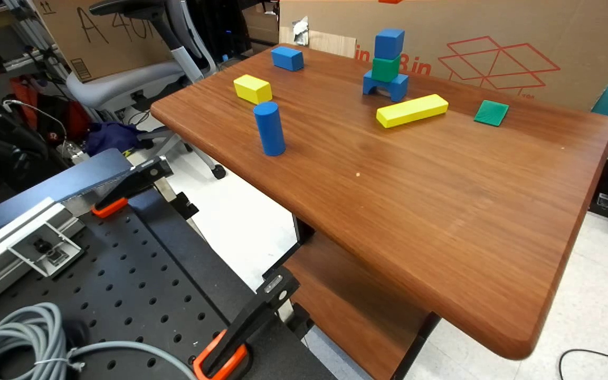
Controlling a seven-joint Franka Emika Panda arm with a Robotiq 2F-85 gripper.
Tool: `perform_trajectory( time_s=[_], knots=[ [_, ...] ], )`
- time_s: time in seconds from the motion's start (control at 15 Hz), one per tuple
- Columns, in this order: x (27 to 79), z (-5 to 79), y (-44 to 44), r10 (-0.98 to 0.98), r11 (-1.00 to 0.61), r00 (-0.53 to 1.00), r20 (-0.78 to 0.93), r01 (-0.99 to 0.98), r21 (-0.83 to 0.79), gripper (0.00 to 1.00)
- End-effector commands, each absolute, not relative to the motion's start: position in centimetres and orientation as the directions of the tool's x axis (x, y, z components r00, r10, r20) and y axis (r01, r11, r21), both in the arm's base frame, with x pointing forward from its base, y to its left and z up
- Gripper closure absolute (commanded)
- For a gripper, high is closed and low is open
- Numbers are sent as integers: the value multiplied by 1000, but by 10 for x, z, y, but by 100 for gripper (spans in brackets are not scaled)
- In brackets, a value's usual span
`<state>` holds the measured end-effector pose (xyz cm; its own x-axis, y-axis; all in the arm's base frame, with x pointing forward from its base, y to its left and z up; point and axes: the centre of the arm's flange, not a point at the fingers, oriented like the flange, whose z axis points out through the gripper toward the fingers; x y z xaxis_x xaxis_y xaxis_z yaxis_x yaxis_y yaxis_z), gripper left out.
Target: Put the orange block on the stack of blocks
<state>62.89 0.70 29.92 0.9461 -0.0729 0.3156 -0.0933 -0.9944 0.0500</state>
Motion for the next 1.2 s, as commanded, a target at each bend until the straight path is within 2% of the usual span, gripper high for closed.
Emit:
perform_trajectory(
  time_s=[0.0,1.13],
  knots=[
    [622,300,2,-67,-996,942,329,-85,40,92],
    [620,273,7,-44,-999,959,280,-43,-12,92]
  ],
)
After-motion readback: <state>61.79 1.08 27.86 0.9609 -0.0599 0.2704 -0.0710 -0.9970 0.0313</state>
